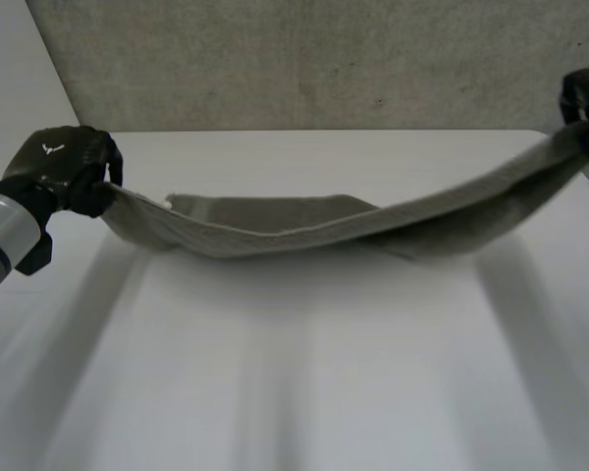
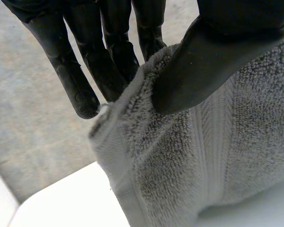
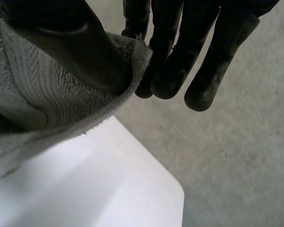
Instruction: Fold the towel.
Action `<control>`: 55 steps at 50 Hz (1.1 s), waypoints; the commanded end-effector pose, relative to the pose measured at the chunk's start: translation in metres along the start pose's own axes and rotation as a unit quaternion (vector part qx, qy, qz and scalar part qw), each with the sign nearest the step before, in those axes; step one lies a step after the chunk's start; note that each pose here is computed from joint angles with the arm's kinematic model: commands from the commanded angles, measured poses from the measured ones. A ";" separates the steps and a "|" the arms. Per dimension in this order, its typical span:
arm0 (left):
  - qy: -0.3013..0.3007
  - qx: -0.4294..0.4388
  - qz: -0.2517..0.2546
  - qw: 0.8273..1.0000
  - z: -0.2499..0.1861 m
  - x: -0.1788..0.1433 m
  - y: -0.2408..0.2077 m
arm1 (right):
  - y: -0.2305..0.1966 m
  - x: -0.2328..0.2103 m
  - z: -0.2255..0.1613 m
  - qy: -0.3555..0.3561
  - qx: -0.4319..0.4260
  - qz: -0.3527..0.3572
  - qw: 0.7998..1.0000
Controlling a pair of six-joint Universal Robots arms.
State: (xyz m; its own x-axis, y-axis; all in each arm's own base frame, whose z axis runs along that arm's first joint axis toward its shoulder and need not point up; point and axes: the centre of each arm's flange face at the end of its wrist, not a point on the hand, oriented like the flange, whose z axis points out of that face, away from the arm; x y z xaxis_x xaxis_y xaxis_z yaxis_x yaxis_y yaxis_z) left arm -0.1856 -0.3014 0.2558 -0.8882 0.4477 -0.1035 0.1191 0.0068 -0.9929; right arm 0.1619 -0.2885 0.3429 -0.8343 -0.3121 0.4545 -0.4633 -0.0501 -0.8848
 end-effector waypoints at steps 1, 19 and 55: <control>0.044 -0.014 -0.012 0.999 -0.016 0.017 0.011 | 0.017 -0.003 -0.011 -0.024 -0.027 0.003 0.999; 0.031 0.112 0.038 0.992 0.083 0.007 -0.028 | 0.010 -0.040 0.074 -0.024 0.021 -0.053 0.998; 0.039 0.088 -0.045 0.994 0.093 -0.010 0.053 | 0.071 -0.106 0.086 -0.194 0.015 -0.019 0.981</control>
State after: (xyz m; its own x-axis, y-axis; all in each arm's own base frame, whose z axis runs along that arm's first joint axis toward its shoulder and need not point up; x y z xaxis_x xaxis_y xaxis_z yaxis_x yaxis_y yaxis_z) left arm -0.2181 -0.4043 0.2408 -0.8821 0.4706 0.0201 -0.1121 -0.1684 -0.9793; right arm 0.2545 -0.3531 0.2801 -0.6838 -0.5933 0.4247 -0.4104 -0.1684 -0.8962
